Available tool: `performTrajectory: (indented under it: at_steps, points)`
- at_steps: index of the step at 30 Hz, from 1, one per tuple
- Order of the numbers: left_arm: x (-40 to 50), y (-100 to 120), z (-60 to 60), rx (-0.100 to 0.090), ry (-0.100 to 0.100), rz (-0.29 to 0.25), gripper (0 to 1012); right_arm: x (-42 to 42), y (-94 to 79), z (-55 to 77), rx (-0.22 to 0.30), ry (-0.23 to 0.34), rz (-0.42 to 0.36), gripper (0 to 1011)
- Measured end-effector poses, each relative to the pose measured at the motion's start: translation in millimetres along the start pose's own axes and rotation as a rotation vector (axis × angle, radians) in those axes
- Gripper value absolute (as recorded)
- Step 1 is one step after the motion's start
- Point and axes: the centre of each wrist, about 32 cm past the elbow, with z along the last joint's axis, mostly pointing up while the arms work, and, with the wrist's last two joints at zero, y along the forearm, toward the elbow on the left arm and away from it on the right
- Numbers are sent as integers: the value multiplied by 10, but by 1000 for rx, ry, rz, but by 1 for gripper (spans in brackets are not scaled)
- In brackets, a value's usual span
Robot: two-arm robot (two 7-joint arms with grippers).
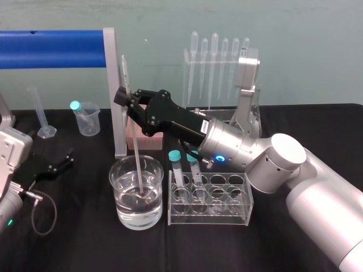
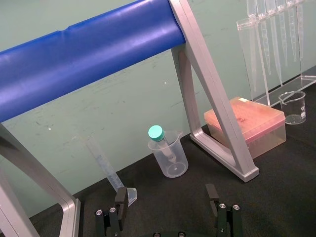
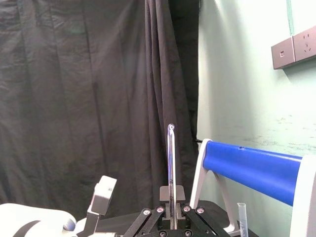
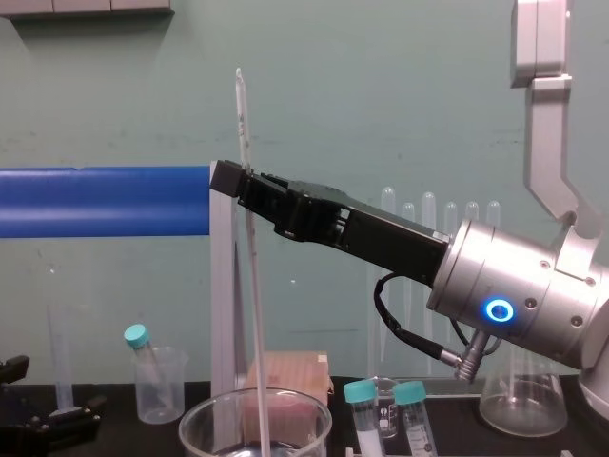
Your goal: Hold the thermometer with one hand and immerse one end into the beaker, then reinsert it into the test tube rack.
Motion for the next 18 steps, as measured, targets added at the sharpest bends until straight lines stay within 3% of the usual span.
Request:
performTrajectory:
  at_steps: [18]
  points:
    - [0, 0, 0, 0, 0, 0, 1008, 0, 0, 0, 0, 0, 0, 56]
